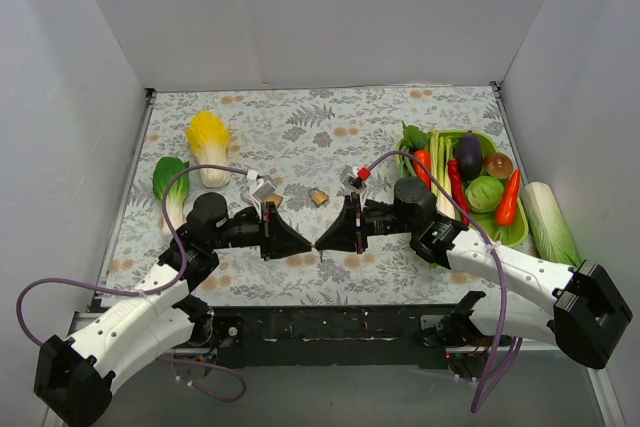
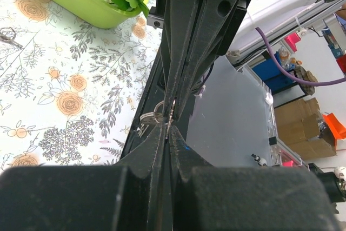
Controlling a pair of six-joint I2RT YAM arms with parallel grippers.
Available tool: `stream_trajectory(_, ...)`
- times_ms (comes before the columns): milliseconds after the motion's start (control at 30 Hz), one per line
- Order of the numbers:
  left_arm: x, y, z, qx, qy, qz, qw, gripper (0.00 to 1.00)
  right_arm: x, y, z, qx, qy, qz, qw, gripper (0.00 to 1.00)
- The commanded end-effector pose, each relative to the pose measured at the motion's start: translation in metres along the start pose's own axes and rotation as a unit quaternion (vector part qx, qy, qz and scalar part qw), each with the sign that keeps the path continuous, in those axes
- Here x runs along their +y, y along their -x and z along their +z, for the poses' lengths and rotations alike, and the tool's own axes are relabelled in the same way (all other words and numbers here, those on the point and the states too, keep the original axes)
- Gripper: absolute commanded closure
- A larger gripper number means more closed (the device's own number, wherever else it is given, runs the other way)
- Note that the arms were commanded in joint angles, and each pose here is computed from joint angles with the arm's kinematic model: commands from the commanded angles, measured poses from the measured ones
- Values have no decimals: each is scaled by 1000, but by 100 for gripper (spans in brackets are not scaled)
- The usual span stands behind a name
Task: Unlock with the key
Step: Pick up the key from the center of the board.
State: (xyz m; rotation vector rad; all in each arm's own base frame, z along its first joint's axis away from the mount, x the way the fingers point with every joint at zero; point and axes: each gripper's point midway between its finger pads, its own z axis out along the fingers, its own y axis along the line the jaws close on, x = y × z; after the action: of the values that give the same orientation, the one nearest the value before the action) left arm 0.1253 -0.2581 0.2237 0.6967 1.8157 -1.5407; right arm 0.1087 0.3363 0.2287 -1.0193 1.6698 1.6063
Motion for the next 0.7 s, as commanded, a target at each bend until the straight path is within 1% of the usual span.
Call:
stream_trajectory(0,1,21,-3,-35,23,24,999,100,10,15,2,-21,16,-24,999,99)
stream_trajectory(133,12,30,-3,-58,61,16,996,100,7,14,0,-29,6,-26,999,99)
stream_trajectory(200,25,37,-5,-80,100,10,992,99,-1,11,-1,-37,-15,-22,999,99)
stream_trajectory(233,30,40,-7,-88,116,5,989,91,-4,10,-3,-42,-25,-22,999,99)
stream_trajectory(267,41,44,-10,-103,150,-1,983,80,-12,10,-4,-49,-47,-17,998,99)
stream_trajectory(300,45,47,-12,-111,161,-3,981,66,-17,8,-5,-51,-59,-15,997,99)
stream_trajectory(333,45,50,-15,-123,168,-2,978,42,-20,8,-6,-50,-68,-14,996,99)
stream_trajectory(400,50,57,-20,-146,190,-5,971,17,-28,6,-8,-50,-88,-7,995,99)
stream_trajectory(433,50,61,-24,-161,197,-5,967,2,-30,7,-10,-53,-93,-7,994,99)
stream_trajectory(467,55,59,-27,-165,214,-18,963,2,-34,8,-12,-56,-100,-5,993,99)
stream_trajectory(500,63,67,-34,-189,241,-23,952,2,-32,11,-14,-63,-100,-8,993,99)
stream_trajectory(567,72,67,-43,-205,274,-46,938,2,-34,12,-18,-71,-106,-8,992,99)
stream_trajectory(600,82,70,-51,-223,304,-56,925,2,-33,17,-22,-79,-109,-13,991,99)
stream_trajectory(667,93,67,-56,-227,335,-83,911,2,-36,19,-27,-86,-116,-15,989,99)
